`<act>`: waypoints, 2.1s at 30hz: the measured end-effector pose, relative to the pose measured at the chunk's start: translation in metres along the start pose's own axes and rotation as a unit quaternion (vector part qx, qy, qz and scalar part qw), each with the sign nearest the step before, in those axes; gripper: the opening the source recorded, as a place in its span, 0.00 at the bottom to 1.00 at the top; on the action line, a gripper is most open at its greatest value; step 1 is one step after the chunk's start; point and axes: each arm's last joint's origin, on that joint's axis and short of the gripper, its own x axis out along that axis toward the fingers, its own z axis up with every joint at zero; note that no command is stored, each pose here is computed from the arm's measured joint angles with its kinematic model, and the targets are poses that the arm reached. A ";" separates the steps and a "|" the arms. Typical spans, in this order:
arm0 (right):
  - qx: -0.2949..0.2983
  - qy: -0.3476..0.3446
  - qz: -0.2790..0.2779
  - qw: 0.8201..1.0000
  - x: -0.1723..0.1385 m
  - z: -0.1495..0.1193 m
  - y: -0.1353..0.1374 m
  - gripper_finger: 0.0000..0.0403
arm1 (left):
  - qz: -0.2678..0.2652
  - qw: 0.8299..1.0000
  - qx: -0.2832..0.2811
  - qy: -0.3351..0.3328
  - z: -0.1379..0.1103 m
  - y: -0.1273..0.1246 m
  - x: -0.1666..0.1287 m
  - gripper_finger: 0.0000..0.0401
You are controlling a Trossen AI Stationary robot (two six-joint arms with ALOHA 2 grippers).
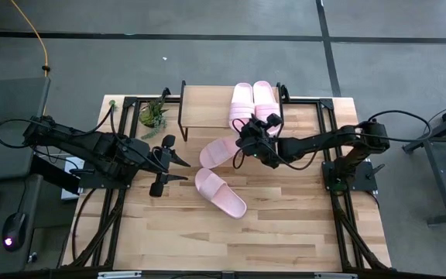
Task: Pick and place slides into the shelf
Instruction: Put the pink slide on the shelf
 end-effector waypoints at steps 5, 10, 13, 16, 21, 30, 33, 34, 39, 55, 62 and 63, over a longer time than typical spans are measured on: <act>0.000 0.003 0.003 1.000 0.000 -0.001 0.000 0.00 | 0.000 1.000 0.000 0.000 0.000 0.000 0.000 0.42; 0.001 0.012 0.006 1.000 0.000 -0.006 0.001 0.00 | 0.000 1.000 0.000 0.000 0.000 0.000 0.000 0.42; -0.002 0.017 0.010 1.000 0.000 -0.008 0.001 0.00 | 0.000 1.000 0.000 0.000 0.000 0.000 0.000 0.42; -0.004 0.019 0.013 1.000 0.000 -0.009 0.001 0.00 | 0.000 1.000 0.000 0.000 0.000 0.000 0.000 0.42; -0.006 0.019 0.027 0.999 0.000 -0.009 0.002 0.00 | 0.000 1.000 0.000 0.000 0.000 0.000 0.000 0.42; -0.015 0.019 0.032 0.999 0.000 -0.009 0.002 0.09 | 0.000 1.000 0.000 0.000 0.000 0.000 0.000 0.42; -0.016 0.020 0.029 0.999 0.000 -0.009 0.002 0.17 | 0.000 1.000 0.000 0.000 0.000 0.000 0.000 0.42; -0.016 0.020 0.028 0.999 0.000 -0.010 0.002 0.19 | 0.000 1.000 0.000 0.000 0.000 0.000 0.000 0.42; -0.017 0.020 0.024 0.999 0.000 -0.010 0.002 0.28 | 0.000 1.000 0.000 0.000 0.000 0.000 0.000 0.42; -0.017 0.002 0.025 1.000 -0.016 -0.003 -0.005 0.29 | 0.000 1.000 -0.001 0.000 0.000 0.000 0.000 0.42; -0.014 0.001 0.036 0.999 -0.019 -0.003 -0.004 0.30 | 0.000 1.000 -0.001 0.000 0.000 0.000 0.000 0.42; -0.010 0.001 0.038 0.999 -0.019 -0.004 -0.004 0.30 | 0.000 1.000 -0.001 0.000 0.000 0.000 0.000 0.42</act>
